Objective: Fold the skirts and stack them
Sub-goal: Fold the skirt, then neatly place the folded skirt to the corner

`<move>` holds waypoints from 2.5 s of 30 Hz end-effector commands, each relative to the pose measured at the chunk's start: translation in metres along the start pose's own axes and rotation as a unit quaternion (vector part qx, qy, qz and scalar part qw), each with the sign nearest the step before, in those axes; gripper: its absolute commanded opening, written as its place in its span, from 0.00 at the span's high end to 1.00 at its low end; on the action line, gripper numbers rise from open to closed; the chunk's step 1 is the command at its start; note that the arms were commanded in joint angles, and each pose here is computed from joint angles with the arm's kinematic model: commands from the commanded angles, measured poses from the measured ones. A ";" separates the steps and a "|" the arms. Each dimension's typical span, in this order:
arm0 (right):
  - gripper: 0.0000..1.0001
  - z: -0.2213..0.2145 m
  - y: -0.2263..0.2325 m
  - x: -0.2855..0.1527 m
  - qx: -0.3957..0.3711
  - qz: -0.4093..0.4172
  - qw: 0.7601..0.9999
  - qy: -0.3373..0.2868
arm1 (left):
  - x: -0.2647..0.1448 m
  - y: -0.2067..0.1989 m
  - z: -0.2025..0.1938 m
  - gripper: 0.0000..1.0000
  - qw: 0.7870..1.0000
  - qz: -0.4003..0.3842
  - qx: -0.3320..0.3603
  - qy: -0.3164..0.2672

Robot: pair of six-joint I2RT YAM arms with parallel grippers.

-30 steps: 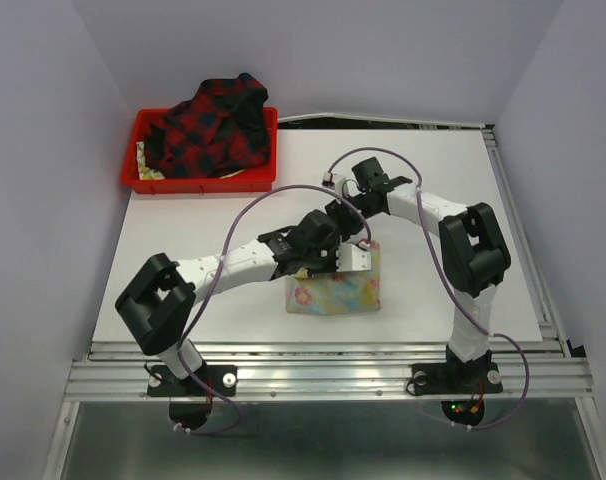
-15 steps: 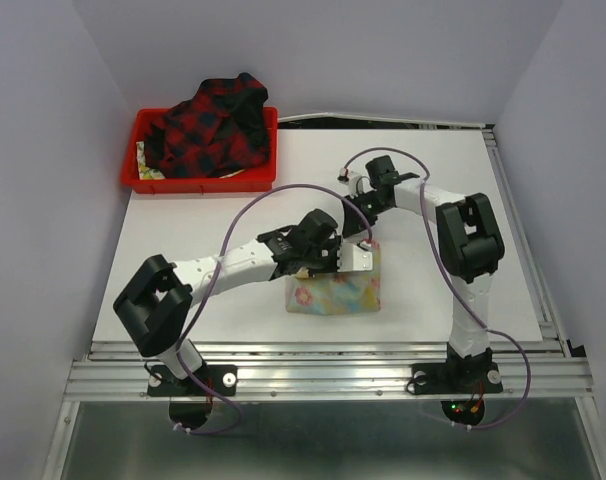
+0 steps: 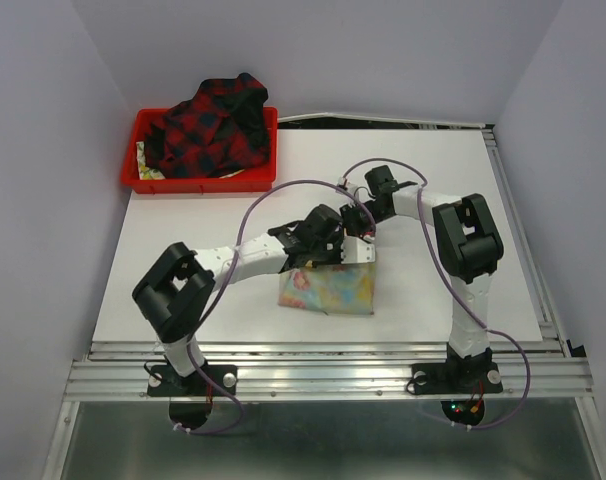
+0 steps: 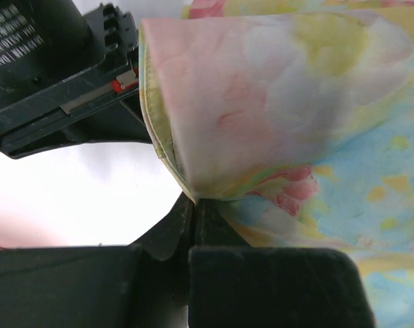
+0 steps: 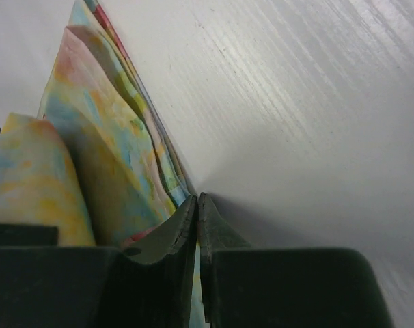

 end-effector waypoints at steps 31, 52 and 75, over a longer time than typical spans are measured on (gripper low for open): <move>0.70 0.108 -0.003 -0.116 -0.049 -0.154 0.979 -0.126 | -0.085 0.024 0.023 0.47 0.939 0.029 -0.320 -0.124; 0.58 -0.064 0.071 -0.033 0.205 0.083 0.975 0.023 | 0.019 0.027 -0.085 0.51 0.797 -0.038 -0.595 -0.097; 0.09 0.002 0.063 -0.141 0.134 -0.112 0.976 -0.133 | -0.077 0.056 -0.010 0.38 0.860 0.146 -0.489 -0.002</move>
Point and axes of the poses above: each gripper's point midway between its finger pads, its own x axis out along the fingers, its own y axis along the line the jaws close on, z = x × y, the point moved 5 cm from there along -x, back along the fingers, and after that the axes turned 7 degrees about x, right-handed, at the moved point
